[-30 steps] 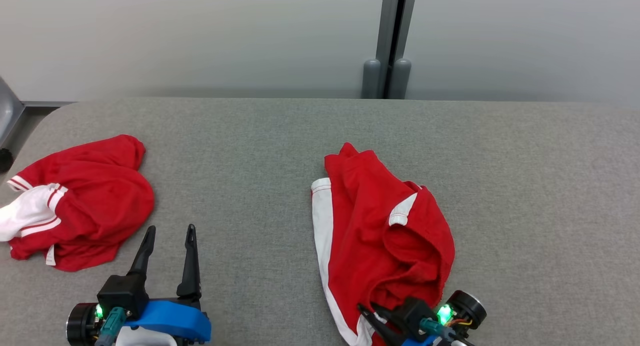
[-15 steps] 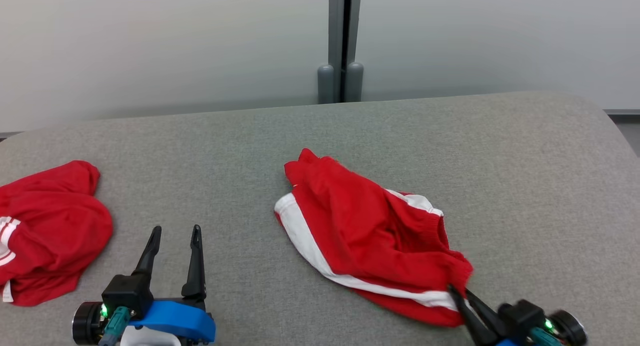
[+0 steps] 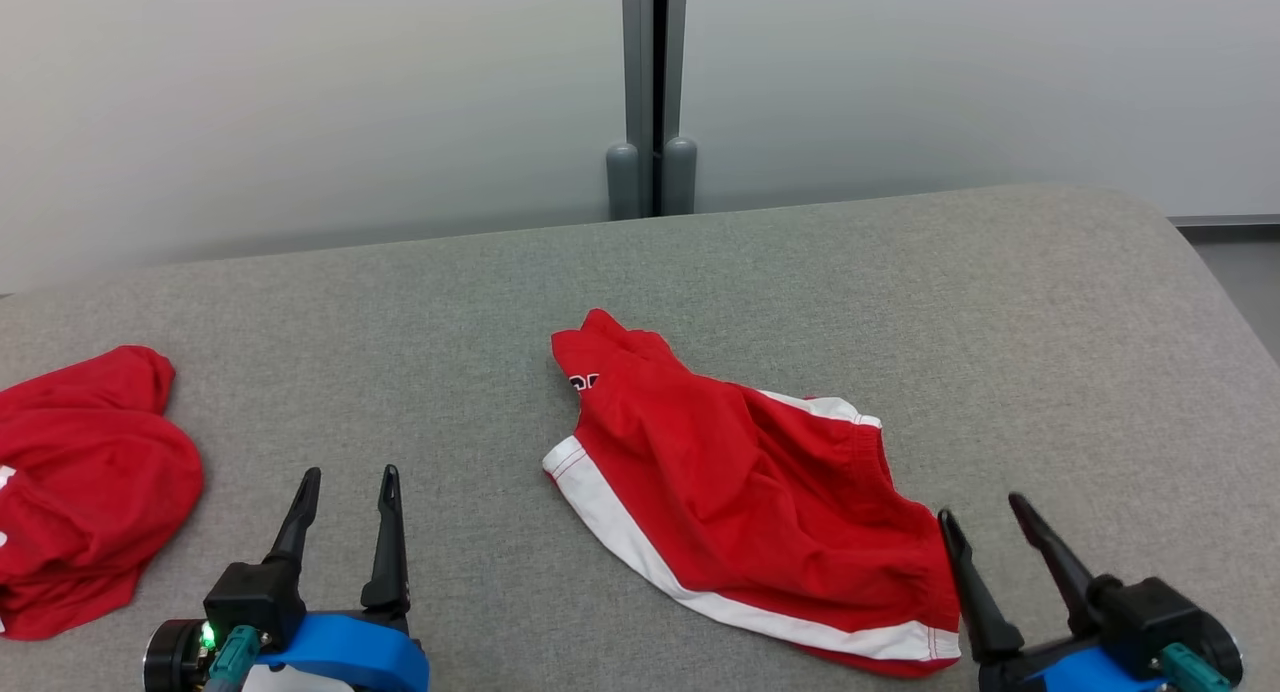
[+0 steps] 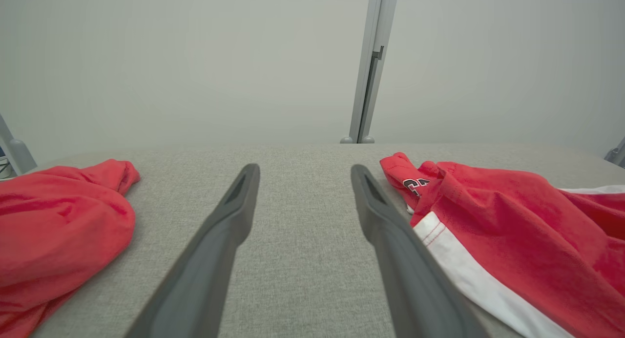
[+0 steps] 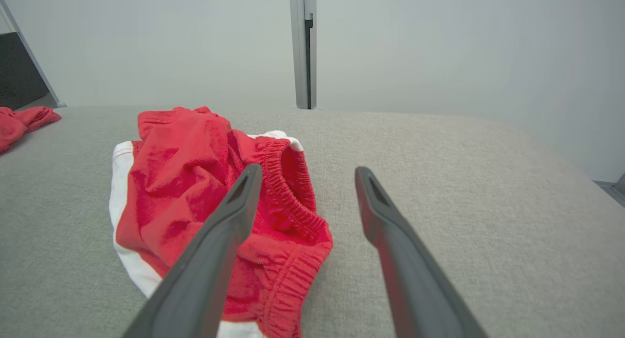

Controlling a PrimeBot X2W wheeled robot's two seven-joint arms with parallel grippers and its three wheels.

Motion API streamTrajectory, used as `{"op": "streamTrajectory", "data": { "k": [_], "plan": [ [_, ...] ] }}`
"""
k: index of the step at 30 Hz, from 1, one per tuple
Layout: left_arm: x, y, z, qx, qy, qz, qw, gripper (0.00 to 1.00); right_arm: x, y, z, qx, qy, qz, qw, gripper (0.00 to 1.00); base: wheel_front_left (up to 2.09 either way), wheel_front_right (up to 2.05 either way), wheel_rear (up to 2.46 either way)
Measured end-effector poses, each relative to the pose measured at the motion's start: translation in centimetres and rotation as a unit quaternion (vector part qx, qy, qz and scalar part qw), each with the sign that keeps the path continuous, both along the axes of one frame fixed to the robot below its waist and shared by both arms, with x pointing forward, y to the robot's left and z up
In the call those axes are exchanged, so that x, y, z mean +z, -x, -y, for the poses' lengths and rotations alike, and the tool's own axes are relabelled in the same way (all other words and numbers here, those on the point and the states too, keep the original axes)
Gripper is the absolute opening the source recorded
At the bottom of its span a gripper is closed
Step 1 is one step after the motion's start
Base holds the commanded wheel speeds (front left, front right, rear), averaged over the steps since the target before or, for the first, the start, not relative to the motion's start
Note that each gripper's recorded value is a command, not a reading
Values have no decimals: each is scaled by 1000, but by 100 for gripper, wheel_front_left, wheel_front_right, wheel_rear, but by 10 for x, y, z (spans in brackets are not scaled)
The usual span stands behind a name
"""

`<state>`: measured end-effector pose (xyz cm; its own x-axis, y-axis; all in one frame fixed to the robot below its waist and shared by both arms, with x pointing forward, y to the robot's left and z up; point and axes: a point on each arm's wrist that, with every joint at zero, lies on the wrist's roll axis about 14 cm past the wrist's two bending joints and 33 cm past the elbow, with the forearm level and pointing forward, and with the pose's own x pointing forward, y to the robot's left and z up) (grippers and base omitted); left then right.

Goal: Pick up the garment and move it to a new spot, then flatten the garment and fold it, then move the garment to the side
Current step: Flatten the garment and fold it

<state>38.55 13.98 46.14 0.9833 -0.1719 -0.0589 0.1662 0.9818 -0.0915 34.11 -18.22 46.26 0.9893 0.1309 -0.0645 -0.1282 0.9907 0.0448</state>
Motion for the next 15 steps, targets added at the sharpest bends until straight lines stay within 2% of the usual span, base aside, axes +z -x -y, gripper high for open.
{"op": "streamTrajectory", "data": {
  "k": [8,11,15],
  "plan": [
    [-1,0,-1,0,-5,0,1000,100,61,-13,-12,-6,-31,99,995,100,0,0,0],
    [-2,1,-3,3,-7,-2,1000,100,67,-16,-24,5,-39,107,993,100,0,0,0],
    [-5,2,-8,9,-9,-6,1000,100,56,-16,-42,25,-38,91,995,100,0,0,0]
  ]
}}
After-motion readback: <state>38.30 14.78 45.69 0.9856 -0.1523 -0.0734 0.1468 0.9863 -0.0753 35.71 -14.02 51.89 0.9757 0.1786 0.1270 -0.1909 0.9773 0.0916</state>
